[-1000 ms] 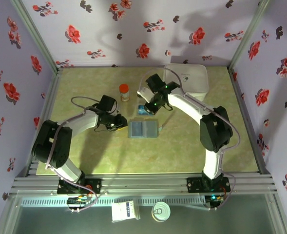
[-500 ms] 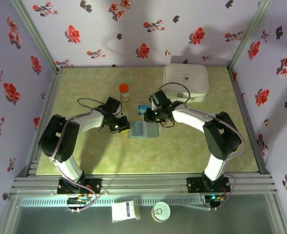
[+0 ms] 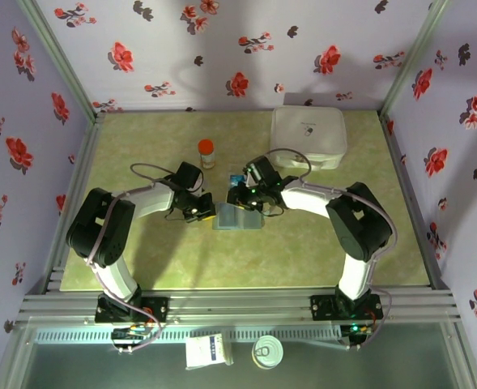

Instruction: Take the credit cards out of the card holder

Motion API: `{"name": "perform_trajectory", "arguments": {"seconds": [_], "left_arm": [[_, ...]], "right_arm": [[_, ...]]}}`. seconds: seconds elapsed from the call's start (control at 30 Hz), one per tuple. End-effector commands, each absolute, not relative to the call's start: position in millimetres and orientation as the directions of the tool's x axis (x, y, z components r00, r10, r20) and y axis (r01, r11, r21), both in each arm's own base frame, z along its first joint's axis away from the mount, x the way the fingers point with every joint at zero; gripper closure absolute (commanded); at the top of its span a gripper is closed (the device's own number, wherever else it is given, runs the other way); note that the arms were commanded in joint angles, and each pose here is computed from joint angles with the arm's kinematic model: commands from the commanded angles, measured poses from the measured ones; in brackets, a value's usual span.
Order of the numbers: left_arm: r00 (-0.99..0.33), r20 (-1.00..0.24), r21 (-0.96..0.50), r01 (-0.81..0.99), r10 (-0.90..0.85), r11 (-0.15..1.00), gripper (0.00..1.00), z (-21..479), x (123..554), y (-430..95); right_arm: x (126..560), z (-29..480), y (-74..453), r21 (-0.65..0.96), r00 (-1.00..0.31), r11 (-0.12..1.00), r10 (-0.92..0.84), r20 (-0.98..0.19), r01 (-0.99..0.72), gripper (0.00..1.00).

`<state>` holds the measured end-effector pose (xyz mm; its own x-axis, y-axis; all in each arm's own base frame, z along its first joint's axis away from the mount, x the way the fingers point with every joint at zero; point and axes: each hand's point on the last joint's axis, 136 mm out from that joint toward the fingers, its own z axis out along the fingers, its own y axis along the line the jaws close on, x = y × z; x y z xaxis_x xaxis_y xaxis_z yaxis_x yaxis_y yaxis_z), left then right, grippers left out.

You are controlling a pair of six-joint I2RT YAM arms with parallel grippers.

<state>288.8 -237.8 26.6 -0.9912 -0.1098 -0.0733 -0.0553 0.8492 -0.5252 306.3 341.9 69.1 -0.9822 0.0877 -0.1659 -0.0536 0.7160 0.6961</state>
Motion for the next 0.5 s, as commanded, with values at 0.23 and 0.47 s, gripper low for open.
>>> {"name": "perform_trajectory", "arguments": {"seconds": [0.23,0.47], "left_arm": [[-0.995,-0.058,-0.485,-0.04,-0.078,0.874,0.96,18.1,282.8,-232.2],[-0.995,-0.058,-0.474,-0.045,-0.082,0.88,0.96,15.4,283.9,-229.6]], "right_arm": [[281.8,47.7,351.1,0.689,-0.997,0.725,0.038,-0.068,-0.02,0.71],[278.1,33.3,345.4,0.645,-0.998,0.764,0.032,-0.045,-0.005,0.71]]}}
